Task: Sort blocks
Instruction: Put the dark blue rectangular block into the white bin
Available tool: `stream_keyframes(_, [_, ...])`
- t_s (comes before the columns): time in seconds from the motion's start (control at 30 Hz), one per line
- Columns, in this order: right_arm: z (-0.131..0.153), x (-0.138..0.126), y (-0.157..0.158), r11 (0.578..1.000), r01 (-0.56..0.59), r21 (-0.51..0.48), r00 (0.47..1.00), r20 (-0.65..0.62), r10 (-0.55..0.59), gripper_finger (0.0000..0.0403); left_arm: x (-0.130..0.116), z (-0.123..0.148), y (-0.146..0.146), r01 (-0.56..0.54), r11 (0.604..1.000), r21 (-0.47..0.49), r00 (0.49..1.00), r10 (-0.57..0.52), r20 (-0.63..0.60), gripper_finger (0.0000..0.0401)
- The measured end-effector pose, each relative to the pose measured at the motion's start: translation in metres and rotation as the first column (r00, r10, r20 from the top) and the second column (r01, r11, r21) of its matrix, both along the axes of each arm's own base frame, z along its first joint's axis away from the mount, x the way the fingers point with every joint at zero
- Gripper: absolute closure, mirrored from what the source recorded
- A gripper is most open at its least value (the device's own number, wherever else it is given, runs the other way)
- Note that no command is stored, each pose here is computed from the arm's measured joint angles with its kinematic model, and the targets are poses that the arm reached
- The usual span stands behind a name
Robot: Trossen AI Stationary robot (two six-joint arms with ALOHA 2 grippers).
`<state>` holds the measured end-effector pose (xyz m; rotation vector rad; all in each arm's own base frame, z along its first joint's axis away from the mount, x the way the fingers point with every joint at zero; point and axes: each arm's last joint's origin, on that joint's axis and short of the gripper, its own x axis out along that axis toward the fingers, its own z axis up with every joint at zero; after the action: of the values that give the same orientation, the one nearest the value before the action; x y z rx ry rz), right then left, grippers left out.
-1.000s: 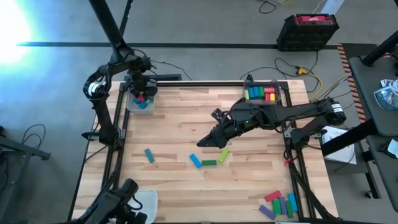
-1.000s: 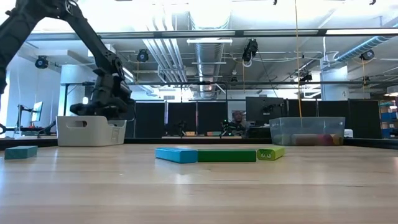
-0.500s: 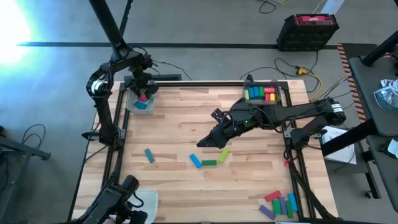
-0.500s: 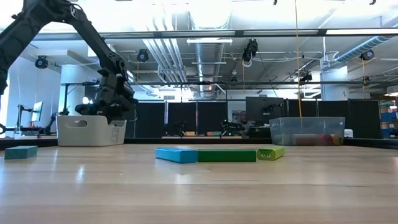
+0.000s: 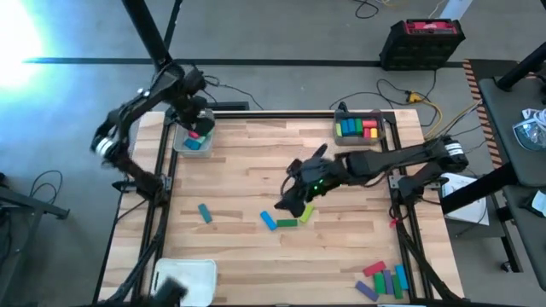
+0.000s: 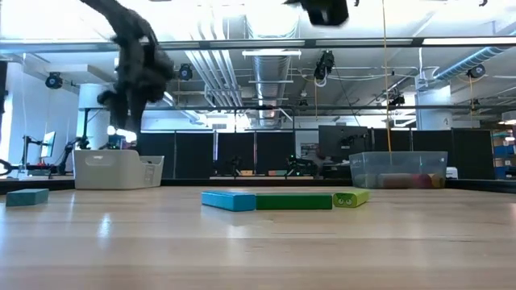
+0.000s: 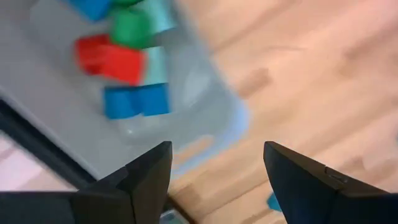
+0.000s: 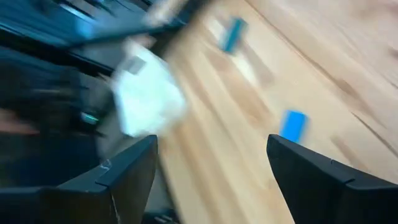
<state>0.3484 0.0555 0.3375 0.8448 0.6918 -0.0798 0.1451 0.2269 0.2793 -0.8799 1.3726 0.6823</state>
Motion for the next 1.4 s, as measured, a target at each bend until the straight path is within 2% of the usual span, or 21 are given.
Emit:
stream_keyframes(0.1, [-0.023,0.008,0.008,0.998,0.0,-0.069,0.995,-0.1,-0.007,0.0111,0.011,0.012,-0.046,0.132,0.986,0.102,0.982,-0.144,0.121,0.0163])
stream_keyframes(0.2, [-0.048,0.018,0.023,0.984,0.013,-0.18,0.987,-0.154,-0.041,0.0117,0.019,0.017,-0.098,0.264,0.946,0.189,0.908,-0.31,0.282,0.0163])
stream_keyframes(0.3, [-0.076,0.029,0.038,0.971,0.026,-0.239,0.975,-0.209,-0.078,0.0125,0.021,0.016,-0.148,0.357,0.897,0.259,0.791,-0.438,0.426,0.0163])
stream_keyframes(0.43, [-0.114,0.045,0.047,0.962,0.078,-0.263,0.953,-0.265,-0.15,0.0136,0.016,0.011,-0.205,0.421,0.843,0.334,0.582,-0.533,0.614,0.0163])
stream_keyframes(0.5, [-0.126,0.054,0.051,0.947,0.088,-0.308,0.945,-0.275,-0.178,0.0143,0.013,0.009,-0.227,0.426,0.834,0.35,0.477,-0.536,0.697,0.0163])
stream_keyframes(0.57, [-0.133,0.062,0.054,0.936,0.083,-0.342,0.942,-0.28,-0.186,0.0151,0.01,0.006,-0.246,0.415,0.835,0.361,0.393,-0.522,0.757,0.0163])
stream_keyframes(0.6, [-0.136,0.065,0.056,0.934,0.077,-0.348,0.939,-0.29,-0.186,0.0155,0.008,0.005,-0.254,0.408,0.836,0.367,0.36,-0.517,0.777,0.0163])
stream_keyframes(0.63, [-0.138,0.068,0.057,0.933,0.073,-0.352,0.936,-0.298,-0.186,0.0158,0.005,0.003,-0.261,0.399,0.839,0.371,0.348,-0.512,0.785,0.0163])
stream_keyframes(0.83, [-0.159,0.086,0.06,0.923,0.035,-0.382,0.924,-0.34,-0.175,0.0158,-0.006,-0.005,-0.297,0.382,0.846,0.372,0.373,-0.509,0.776,0.0168])
stream_keyframes(0.9, [-0.164,0.09,0.061,0.915,0.032,-0.402,0.923,-0.339,-0.181,0.0152,-0.01,-0.01,-0.304,0.378,0.853,0.358,0.413,-0.502,0.759,0.0168])
stream_keyframes(0.97, [-0.166,0.093,0.062,0.908,0.028,-0.419,0.922,-0.339,-0.185,0.0146,-0.013,-0.017,-0.305,0.345,0.882,0.321,0.508,-0.463,0.726,0.0168])
stream_keyframes(1.03, [-0.162,0.096,0.063,0.906,0.031,-0.422,0.929,-0.323,-0.182,0.0141,-0.018,-0.029,-0.301,0.253,0.929,0.27,0.66,-0.37,0.654,0.0168])
stream_keyframes(1.1, [-0.154,0.099,0.063,0.901,0.038,-0.433,0.938,-0.296,-0.182,0.0138,-0.022,-0.039,-0.297,0.106,0.972,0.208,0.779,-0.211,0.59,0.0168])
stream_keyframes(1.17, [-0.144,0.101,0.063,0.895,0.043,-0.443,0.947,-0.267,-0.177,0.0135,-0.024,-0.05,-0.295,-0.073,0.991,0.114,0.841,0.0,0.541,0.0168])
stream_keyframes(1.23, [-0.132,0.102,0.063,0.889,0.038,-0.457,0.957,-0.239,-0.163,0.0133,-0.02,-0.057,-0.298,-0.178,0.982,0.061,0.848,0.122,0.516,0.0168])
stream_keyframes(1.4, [-0.089,0.107,0.062,0.874,0.016,-0.486,0.985,-0.141,-0.096,0.0124,-0.006,-0.073,-0.307,-0.337,0.941,0.037,0.851,0.288,0.439,0.0169])
